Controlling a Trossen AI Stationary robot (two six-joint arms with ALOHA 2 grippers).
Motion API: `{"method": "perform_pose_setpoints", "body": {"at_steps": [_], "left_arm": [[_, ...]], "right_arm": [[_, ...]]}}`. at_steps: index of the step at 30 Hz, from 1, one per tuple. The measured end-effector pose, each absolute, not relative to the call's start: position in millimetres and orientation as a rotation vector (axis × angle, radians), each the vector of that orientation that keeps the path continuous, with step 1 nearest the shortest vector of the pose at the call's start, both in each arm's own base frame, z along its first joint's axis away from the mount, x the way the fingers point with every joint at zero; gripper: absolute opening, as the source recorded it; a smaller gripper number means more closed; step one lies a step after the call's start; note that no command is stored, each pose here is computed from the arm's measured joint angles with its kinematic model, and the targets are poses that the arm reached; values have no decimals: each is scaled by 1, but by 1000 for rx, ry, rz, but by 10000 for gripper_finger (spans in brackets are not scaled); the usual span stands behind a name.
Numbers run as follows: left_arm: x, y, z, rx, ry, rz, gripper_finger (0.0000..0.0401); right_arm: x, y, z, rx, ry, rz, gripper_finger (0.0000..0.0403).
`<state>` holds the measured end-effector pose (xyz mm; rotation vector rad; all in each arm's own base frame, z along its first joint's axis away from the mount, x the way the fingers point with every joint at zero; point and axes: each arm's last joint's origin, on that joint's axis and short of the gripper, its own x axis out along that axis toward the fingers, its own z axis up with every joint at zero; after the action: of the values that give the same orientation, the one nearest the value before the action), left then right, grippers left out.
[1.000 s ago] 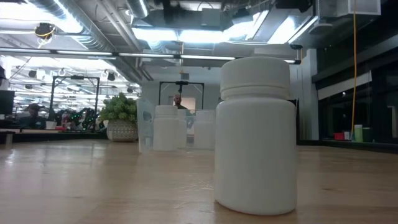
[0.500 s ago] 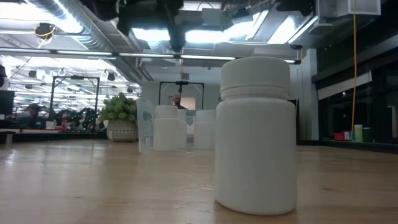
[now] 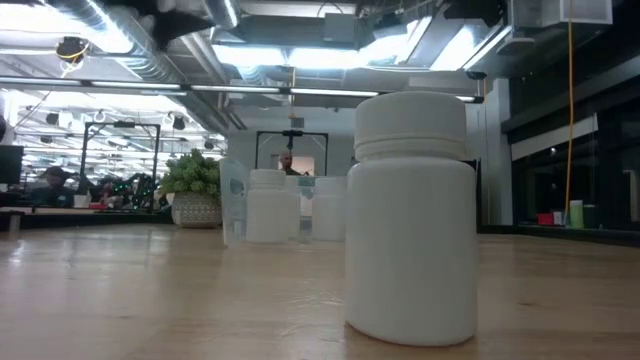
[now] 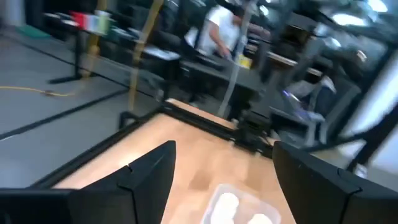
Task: Pick and place pill bottles into a basket
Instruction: Put the white medicine bottle into the transparent bin
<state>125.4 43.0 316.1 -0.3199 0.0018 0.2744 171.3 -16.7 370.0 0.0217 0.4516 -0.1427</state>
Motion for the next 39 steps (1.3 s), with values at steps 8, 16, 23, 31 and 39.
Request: {"method": "perform_pose_setpoints", "body": {"at_steps": [8, 16, 23, 31, 39], "left_arm": [[68, 21, 242, -352, -197, 292, 262], [85, 25, 213, -340, -68, 350, 262], [89, 25, 193, -346, -92, 433, 262], [93, 16, 179, -357, -70, 266, 262], [94, 5, 172, -348, 35, 108, 262]], "right_arm": [[171, -18, 371, -21, 444, -188, 255], [173, -18, 373, -34, 424, -186, 255], [176, -19, 371, -24, 430, -186, 255], [180, -19, 369, -8, 446, -188, 255], [185, -19, 366, -14, 459, -186, 255]]}}
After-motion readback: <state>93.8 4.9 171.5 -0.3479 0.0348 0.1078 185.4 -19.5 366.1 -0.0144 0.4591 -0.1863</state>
